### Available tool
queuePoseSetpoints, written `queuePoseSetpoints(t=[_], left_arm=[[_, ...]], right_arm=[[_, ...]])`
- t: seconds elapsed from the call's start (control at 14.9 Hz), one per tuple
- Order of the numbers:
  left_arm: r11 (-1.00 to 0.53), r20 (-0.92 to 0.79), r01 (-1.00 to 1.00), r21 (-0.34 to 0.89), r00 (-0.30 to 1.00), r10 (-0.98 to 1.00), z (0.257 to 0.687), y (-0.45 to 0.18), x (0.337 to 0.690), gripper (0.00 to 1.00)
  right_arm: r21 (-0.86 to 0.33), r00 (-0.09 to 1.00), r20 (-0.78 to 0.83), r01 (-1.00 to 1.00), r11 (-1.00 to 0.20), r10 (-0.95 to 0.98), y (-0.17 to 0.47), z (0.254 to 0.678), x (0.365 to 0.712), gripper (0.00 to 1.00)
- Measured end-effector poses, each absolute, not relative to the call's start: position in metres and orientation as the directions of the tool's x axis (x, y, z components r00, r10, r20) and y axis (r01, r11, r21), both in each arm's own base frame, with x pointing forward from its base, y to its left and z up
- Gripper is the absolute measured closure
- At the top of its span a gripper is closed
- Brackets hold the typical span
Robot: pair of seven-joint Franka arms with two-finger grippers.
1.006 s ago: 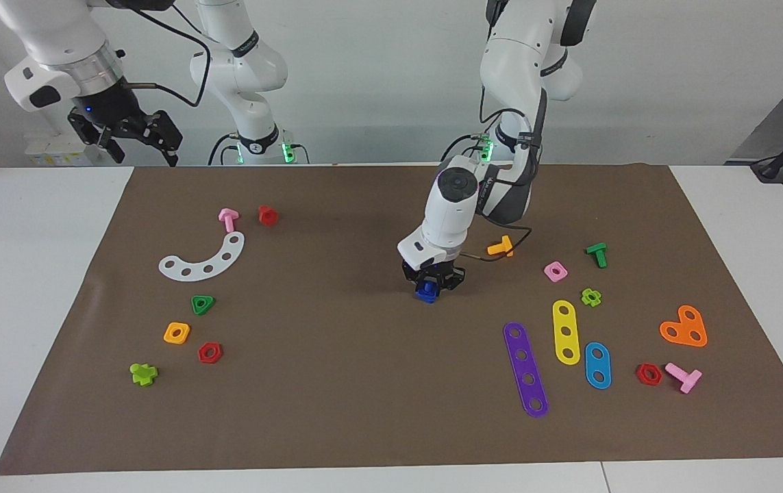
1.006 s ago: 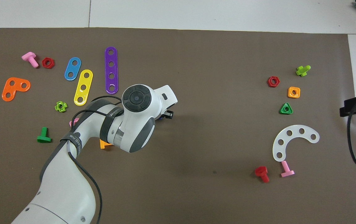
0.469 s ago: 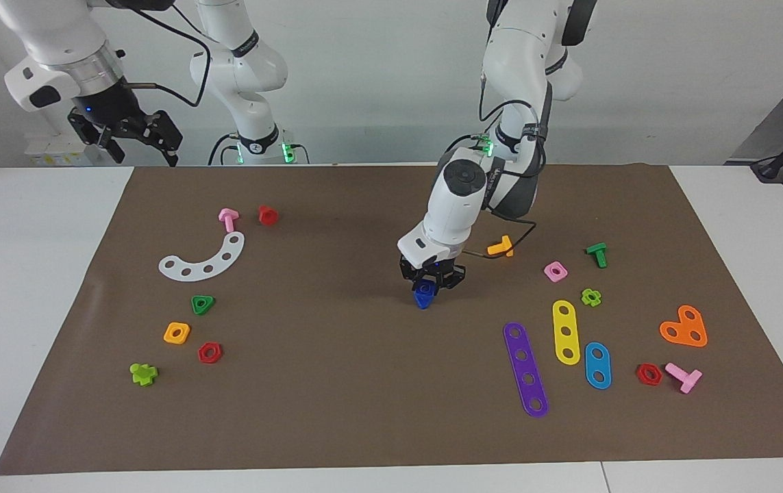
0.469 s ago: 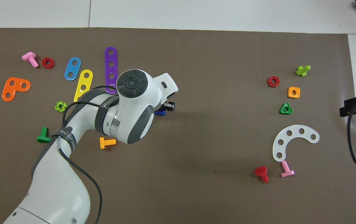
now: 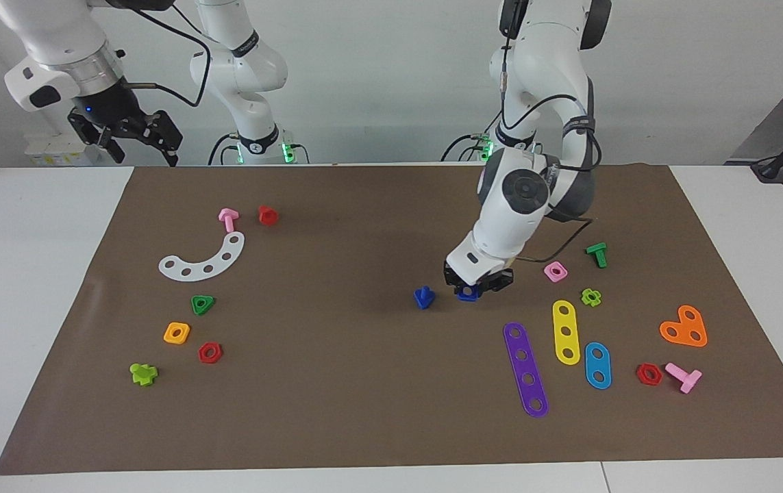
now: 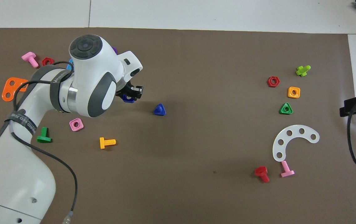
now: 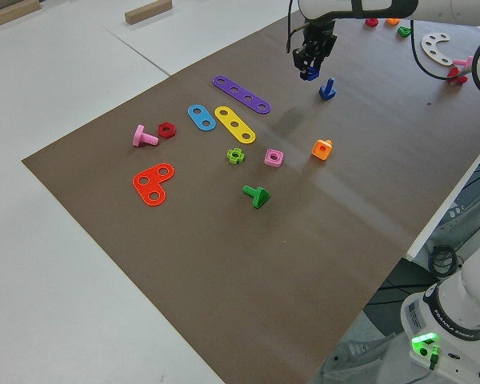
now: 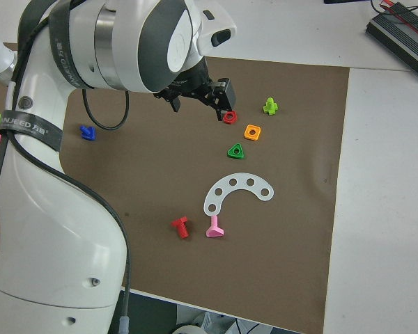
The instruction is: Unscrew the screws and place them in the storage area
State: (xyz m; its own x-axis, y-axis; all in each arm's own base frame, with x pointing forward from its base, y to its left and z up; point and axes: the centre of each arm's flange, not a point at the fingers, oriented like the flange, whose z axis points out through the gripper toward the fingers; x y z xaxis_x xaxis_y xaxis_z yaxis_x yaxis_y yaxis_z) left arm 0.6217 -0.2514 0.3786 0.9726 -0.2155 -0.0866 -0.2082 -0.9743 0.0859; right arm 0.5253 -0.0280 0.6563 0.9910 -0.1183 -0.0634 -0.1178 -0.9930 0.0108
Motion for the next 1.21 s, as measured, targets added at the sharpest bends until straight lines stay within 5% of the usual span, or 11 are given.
queuePoseSetpoints(t=[0.54,0.94,1.21], left_arm=[[-0.961,-0.206,-0.258,0.102,0.939,-0.274,0.313,-0.171,0.602,0.54],[-0.964,-0.138,-0.249,0.096,0.956,-0.261,0.315,-0.162,0.599,0.00],[-0.979,-0.075,-0.179,0.099,0.979,-0.187,0.381,-0.112,0.625,0.00]], right_arm=[[0.011,0.991,-0.063,-0.118,-0.993,-0.118,-0.028,0.656,0.525,0.00],[0.011,0.991,-0.063,-0.118,-0.993,-0.118,-0.028,0.656,0.525,0.00],[0.007,0.993,-0.060,-0.102,-0.995,-0.103,-0.019,0.651,0.527,0.00]])
